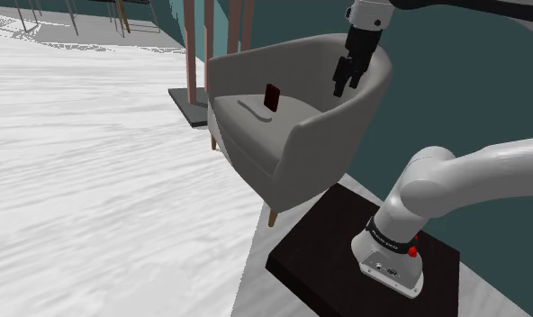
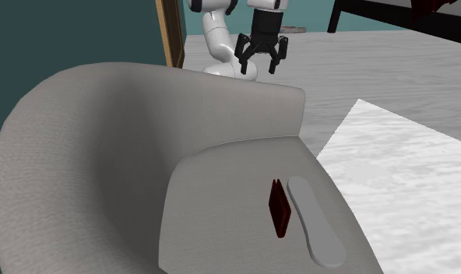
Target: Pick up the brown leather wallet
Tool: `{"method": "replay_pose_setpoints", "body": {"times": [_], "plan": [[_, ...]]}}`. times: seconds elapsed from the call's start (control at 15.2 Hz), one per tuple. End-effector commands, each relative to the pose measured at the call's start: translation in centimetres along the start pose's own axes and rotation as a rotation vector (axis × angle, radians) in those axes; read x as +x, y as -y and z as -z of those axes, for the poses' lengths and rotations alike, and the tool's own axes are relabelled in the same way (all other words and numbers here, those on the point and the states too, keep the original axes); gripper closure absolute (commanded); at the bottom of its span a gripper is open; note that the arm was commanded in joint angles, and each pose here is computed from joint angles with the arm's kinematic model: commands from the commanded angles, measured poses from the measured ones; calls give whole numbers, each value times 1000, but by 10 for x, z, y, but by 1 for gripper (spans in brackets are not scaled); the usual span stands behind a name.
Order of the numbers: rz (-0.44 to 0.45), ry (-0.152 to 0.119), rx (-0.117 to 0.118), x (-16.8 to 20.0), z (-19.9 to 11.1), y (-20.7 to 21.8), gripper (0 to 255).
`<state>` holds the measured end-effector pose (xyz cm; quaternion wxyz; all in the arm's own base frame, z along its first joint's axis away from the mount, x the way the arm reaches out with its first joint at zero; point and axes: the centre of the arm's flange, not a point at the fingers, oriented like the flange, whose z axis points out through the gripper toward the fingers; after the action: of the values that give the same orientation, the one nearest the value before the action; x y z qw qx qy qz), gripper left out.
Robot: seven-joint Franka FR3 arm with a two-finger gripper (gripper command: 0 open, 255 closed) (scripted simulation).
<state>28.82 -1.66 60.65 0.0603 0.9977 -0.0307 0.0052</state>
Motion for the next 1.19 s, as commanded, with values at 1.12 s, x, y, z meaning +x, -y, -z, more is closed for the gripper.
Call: {"method": "replay_pose_setpoints", "body": {"times": [1.12], "plan": [[-4, -3, 61, 208, -65, -63, 0]]}}
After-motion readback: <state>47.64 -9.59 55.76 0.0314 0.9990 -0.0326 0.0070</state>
